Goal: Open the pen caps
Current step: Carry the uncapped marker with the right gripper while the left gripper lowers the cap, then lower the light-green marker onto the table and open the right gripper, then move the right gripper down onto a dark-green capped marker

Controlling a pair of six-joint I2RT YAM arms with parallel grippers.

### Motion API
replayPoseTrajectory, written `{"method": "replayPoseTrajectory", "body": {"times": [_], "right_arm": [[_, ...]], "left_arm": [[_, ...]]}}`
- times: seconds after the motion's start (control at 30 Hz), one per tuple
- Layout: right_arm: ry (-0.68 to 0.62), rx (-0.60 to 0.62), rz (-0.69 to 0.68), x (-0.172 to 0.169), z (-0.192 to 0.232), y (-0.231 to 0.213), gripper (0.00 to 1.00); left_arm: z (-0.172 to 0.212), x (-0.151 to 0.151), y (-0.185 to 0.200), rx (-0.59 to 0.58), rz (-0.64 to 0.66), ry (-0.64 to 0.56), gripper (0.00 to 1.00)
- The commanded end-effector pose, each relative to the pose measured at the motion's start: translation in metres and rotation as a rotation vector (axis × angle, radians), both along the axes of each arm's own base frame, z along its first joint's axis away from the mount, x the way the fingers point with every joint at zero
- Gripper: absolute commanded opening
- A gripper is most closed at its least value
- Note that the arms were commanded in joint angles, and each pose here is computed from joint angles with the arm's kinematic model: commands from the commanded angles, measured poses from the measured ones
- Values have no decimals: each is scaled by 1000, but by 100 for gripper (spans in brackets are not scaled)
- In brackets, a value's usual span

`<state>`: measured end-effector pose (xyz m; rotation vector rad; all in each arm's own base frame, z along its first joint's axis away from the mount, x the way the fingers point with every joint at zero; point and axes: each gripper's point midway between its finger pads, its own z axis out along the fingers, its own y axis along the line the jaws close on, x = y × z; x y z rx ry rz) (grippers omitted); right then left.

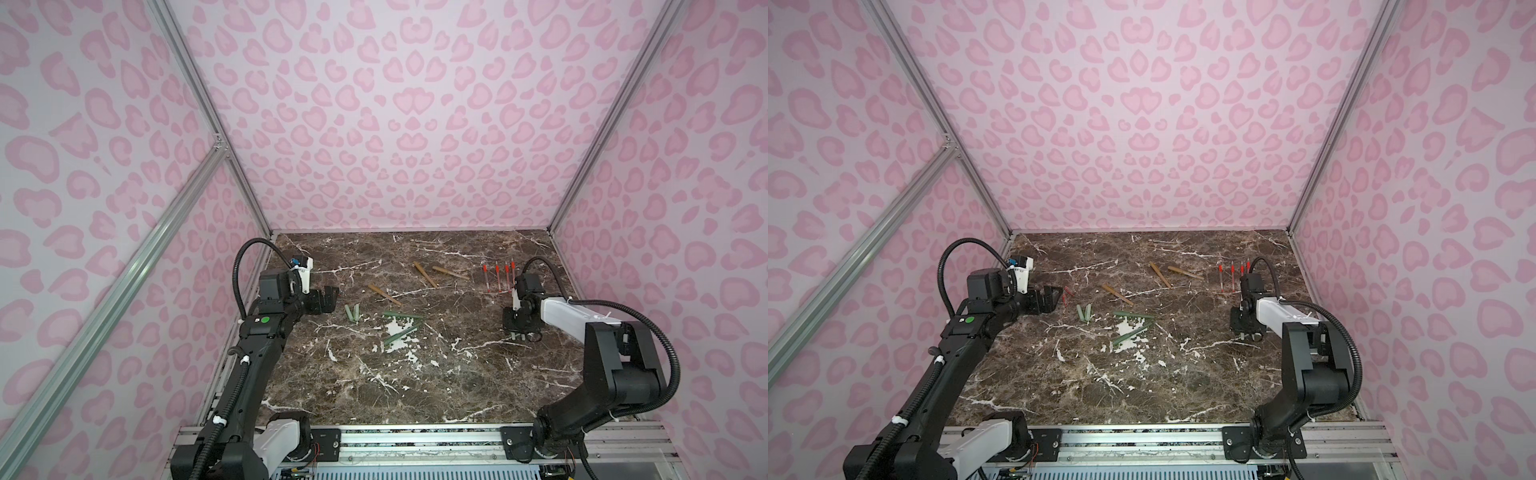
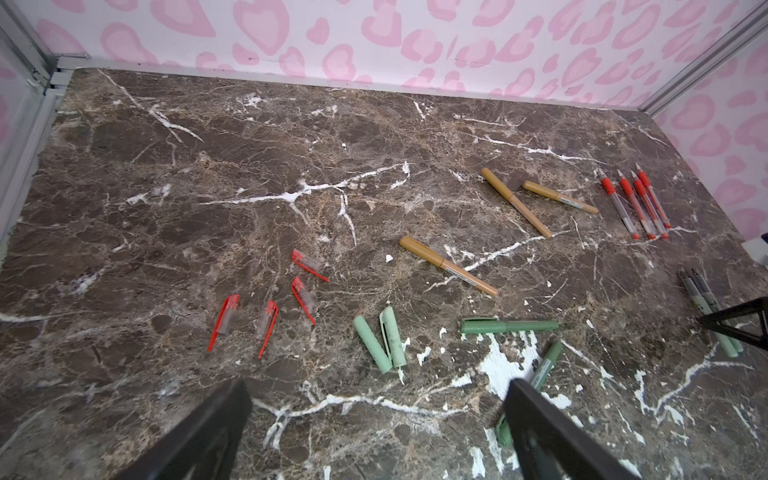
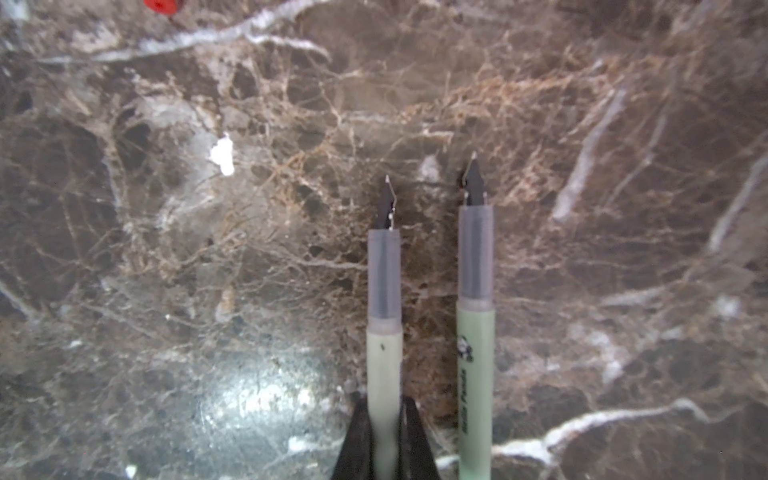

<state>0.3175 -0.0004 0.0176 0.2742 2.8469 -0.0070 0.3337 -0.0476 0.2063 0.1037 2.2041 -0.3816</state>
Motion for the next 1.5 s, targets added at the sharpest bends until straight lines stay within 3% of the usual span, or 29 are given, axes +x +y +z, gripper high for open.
{"method": "replayPoseTrajectory", "body": {"times": [0.0, 0.4, 0.77, 0.93, 1.1, 1.47], "right_arm": [[14, -12, 4, -1, -5, -3, 8], [7, 15, 7, -2, 1, 2, 25], [-136, 17, 57, 8, 67, 19, 32], [-195, 108, 220, 17, 92, 73, 39], [-218, 114, 373, 29, 106, 127, 48], [-158, 144, 680, 39, 89, 244, 48]], "left_arm": [[4, 2, -1, -7, -9, -23, 99], [9, 3, 1, -27, 5, -20, 99], [8, 3, 3, -24, 8, -29, 98], [12, 3, 4, -26, 14, -31, 98], [9, 3, 5, -21, 15, -28, 98], [16, 2, 5, -23, 13, -39, 98]]}}
